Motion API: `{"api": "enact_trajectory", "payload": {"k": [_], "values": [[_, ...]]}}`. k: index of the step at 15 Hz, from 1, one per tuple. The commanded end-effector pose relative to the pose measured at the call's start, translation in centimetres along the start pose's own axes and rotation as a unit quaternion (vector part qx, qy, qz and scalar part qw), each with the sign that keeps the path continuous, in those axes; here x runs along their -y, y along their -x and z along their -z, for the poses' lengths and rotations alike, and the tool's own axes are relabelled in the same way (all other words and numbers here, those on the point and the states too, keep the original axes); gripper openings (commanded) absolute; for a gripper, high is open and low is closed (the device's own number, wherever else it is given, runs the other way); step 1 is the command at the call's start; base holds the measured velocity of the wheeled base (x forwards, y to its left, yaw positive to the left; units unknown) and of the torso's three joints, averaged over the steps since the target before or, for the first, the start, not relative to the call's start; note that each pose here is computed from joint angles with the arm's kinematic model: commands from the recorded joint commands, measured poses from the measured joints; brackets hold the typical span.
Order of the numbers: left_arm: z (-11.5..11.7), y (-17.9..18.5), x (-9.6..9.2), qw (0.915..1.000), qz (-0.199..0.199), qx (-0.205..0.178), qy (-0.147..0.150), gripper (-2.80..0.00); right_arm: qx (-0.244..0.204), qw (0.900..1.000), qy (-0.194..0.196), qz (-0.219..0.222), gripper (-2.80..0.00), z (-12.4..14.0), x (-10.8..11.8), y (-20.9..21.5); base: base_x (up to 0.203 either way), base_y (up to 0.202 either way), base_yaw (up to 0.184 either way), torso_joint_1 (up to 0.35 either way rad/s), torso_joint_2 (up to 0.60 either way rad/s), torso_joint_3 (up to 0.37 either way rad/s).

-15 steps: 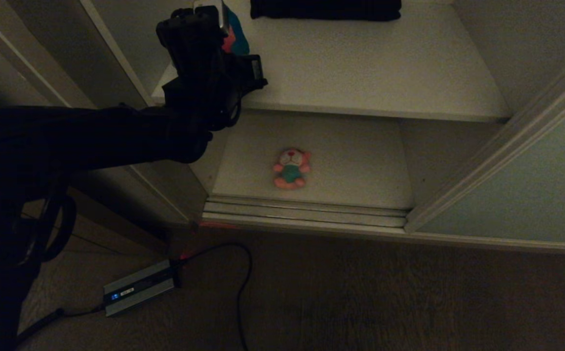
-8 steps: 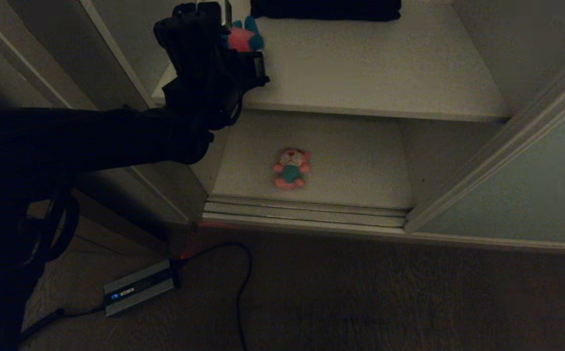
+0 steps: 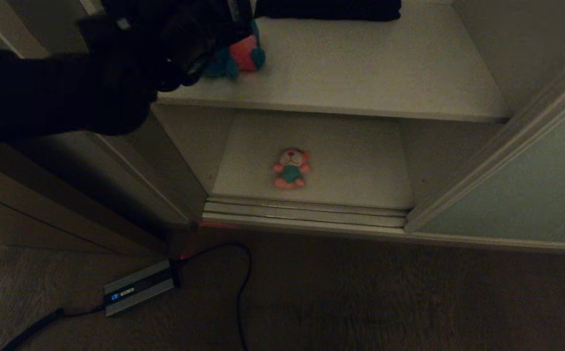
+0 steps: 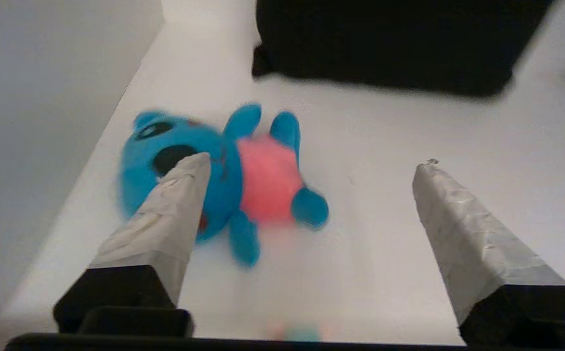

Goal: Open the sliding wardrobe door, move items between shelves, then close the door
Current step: Place the blue doll on the higher shelf, then place the pink doll on the higher shelf

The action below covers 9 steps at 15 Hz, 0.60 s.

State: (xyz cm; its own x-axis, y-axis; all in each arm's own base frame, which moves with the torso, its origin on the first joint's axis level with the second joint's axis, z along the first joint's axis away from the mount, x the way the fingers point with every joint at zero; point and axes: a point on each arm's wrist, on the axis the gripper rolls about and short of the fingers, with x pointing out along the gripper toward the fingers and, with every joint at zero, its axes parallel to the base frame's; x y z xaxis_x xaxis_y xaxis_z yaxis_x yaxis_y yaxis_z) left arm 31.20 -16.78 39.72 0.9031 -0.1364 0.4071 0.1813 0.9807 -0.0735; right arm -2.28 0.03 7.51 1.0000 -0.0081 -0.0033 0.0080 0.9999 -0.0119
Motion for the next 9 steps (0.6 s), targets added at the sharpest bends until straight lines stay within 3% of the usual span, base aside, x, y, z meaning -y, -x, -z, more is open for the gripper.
{"api": "enact_trajectory", "payload": {"k": [1,3,4,5,9], "values": [[-6.3,5.8,-1.7,0.9997,0.012,-0.020,-0.001,0.00,-0.002,1.000,0.000,-0.001,-2.80,0.1,0.0,0.0,0.000,0.000,0.000,0.000,0.00,0.000],[-7.7,9.4,-2.8,0.9965,0.026,-0.078,-0.018,0.00,-0.002,1.000,0.000,0.000,-2.80,0.1,0.0,0.0,0.000,0.000,0.000,0.000,0.00,0.000],[-8.0,11.1,-3.3,0.9930,0.032,-0.110,-0.029,-2.51,-0.002,1.000,0.000,-0.001,-2.80,0.1,0.0,0.0,0.000,0.000,0.000,0.000,0.00,0.000],[-8.0,12.5,-3.8,0.9896,0.038,-0.134,-0.036,-2.80,-0.002,1.000,0.000,-0.001,-2.80,0.1,0.0,0.0,0.000,0.000,0.000,0.000,0.00,0.000],[-7.6,17.0,-5.4,0.9831,0.051,-0.172,-0.035,-2.80,-0.002,1.000,0.000,-0.001,-2.80,0.1,0.0,0.0,0.000,0.000,0.000,0.000,0.00,0.000]]}}
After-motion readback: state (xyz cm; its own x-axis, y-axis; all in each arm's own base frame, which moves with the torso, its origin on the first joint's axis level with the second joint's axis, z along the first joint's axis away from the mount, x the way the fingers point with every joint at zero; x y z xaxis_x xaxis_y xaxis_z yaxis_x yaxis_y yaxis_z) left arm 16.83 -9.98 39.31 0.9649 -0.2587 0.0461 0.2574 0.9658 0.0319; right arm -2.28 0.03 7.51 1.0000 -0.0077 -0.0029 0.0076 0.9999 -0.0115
